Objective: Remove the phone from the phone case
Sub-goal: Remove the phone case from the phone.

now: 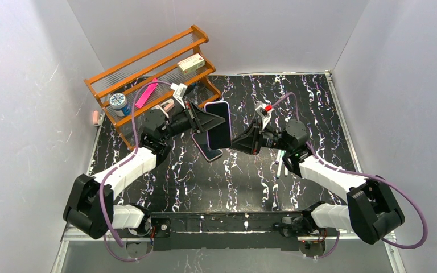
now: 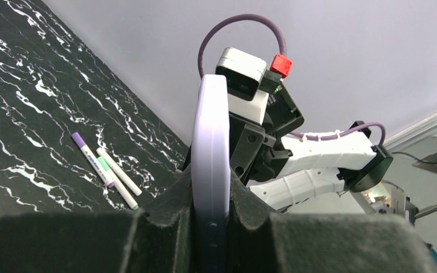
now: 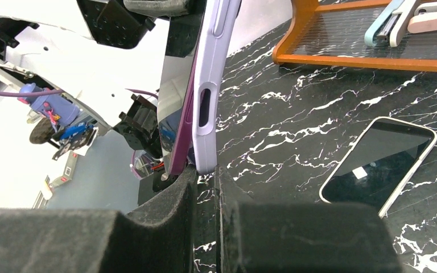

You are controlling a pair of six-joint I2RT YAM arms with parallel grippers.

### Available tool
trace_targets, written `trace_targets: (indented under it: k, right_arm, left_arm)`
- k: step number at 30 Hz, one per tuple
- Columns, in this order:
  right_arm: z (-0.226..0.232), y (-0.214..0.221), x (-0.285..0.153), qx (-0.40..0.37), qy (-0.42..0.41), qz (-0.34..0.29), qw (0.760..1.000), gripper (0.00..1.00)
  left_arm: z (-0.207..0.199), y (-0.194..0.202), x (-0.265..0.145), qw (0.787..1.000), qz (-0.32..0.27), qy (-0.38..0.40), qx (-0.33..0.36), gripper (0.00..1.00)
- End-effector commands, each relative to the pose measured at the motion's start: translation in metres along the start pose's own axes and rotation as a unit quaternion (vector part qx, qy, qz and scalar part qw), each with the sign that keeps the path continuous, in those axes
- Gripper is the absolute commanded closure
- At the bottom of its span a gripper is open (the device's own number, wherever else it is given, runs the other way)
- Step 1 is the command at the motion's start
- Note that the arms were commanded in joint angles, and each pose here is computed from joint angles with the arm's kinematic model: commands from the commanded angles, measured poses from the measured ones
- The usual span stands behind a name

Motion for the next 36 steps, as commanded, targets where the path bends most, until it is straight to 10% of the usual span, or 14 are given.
trace_targets:
  k: [1,36]
  right_arm:
    - [0.010,-0.088,0.006,-0.127,0.022,-0.181,0.975,0.79]
    - [-0.023,-0.081,0.010,-0.001,0.067,-0.214,0.975,0.72]
  left_arm:
    - [0.004,0.054,0.001,0.990,0.101,0.004,-0.098,1.00]
    - [0.024,0.067,0.024,0.977,0.052,0.016,-0.207,1.00]
Point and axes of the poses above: each gripper's point midway between its finger pads, its own x axis out along the fingers, its own z axis along the line the jaws close on, y = z × x, the point moved 6 cm from there along -x, back along the fingers, and after that the axes turned 12 degrees about -x, right-handed, at the moved point
